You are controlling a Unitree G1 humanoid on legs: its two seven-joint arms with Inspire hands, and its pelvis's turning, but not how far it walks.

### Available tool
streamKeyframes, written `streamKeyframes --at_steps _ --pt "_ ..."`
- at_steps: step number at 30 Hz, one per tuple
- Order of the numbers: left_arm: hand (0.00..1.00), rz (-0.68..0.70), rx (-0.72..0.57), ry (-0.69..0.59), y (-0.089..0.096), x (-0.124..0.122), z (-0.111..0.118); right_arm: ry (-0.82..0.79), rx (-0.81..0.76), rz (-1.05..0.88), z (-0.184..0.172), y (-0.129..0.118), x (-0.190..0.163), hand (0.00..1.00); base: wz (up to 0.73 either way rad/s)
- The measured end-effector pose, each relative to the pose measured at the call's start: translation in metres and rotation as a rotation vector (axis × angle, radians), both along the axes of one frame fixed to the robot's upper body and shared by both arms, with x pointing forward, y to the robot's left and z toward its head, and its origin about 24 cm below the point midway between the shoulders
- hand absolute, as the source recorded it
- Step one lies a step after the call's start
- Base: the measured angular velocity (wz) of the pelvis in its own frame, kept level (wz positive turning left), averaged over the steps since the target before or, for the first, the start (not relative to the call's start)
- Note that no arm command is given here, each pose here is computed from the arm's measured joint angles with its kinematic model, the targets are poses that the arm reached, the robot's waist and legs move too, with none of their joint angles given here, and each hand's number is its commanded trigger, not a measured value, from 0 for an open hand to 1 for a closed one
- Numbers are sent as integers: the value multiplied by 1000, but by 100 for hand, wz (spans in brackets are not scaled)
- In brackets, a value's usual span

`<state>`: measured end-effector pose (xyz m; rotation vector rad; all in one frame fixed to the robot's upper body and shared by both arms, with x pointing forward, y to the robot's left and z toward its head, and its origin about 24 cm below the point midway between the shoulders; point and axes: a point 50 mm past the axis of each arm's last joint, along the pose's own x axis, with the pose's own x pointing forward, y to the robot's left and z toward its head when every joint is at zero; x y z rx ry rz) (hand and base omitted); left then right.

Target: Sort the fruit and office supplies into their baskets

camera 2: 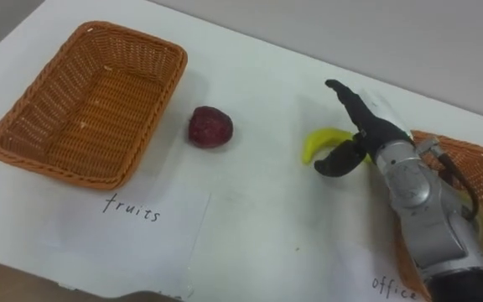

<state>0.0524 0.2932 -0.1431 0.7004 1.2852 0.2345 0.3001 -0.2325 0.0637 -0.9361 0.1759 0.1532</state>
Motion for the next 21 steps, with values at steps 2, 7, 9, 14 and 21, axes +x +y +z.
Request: streamKeyframes --at_steps 2,7,9,14,21 --pt "0 5 12 -4 1 0 0 1 -21 3 0 0 0 0 0" --pt "0 10 15 9 1 -3 -1 3 -70 9 -1 1 0 0 0" --pt "0 12 18 11 1 -3 -1 7 -87 16 -2 2 0 0 0" --pt "0 12 28 4 2 0 0 15 -122 34 -5 5 -1 0 0" --pt "0 12 29 -3 2 3 0 13 -170 29 -4 4 0 0 0"
